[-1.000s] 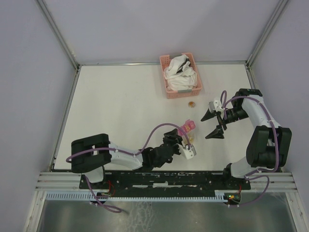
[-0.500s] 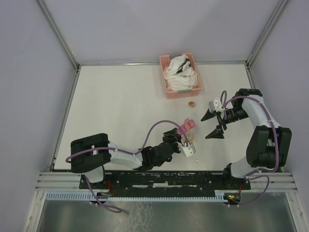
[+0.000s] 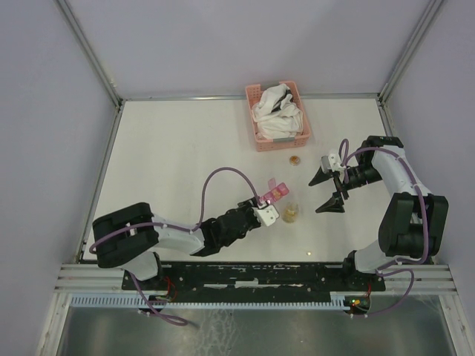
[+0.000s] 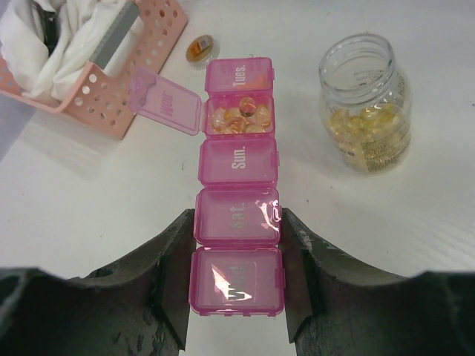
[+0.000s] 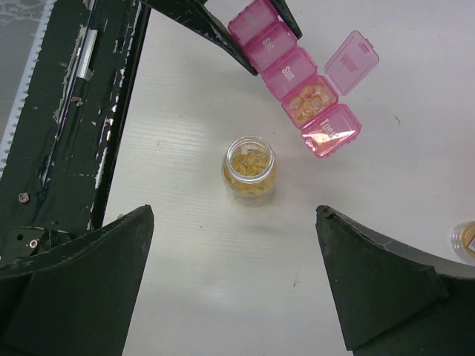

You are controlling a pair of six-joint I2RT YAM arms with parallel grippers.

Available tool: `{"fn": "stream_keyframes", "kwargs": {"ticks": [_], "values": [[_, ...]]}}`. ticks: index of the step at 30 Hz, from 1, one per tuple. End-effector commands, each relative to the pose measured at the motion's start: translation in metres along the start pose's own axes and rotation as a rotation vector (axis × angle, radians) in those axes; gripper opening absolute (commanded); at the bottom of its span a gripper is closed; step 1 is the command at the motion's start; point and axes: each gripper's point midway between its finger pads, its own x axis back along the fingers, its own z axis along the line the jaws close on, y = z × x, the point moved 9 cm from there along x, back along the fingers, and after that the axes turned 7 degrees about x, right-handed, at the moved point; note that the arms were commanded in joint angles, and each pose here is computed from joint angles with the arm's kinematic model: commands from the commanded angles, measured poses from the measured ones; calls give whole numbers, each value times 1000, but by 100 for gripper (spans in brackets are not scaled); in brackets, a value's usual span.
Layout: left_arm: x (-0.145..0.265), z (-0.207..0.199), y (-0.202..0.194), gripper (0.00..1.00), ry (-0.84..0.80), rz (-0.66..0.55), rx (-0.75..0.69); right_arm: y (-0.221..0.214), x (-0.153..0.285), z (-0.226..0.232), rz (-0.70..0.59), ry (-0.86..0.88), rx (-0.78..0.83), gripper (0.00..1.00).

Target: Sort the pills into containers

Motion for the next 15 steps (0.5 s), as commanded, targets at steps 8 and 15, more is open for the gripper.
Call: {"fn": "stream_keyframes", "kwargs": {"ticks": [8,15], "values": [[5,11,-10,17,-55,-135,311,5,2,-3,-15,-19,-7,99],[1,10,-34,17,-49,-99,345,2,2,-5,-9,-21,-12,99]]}}
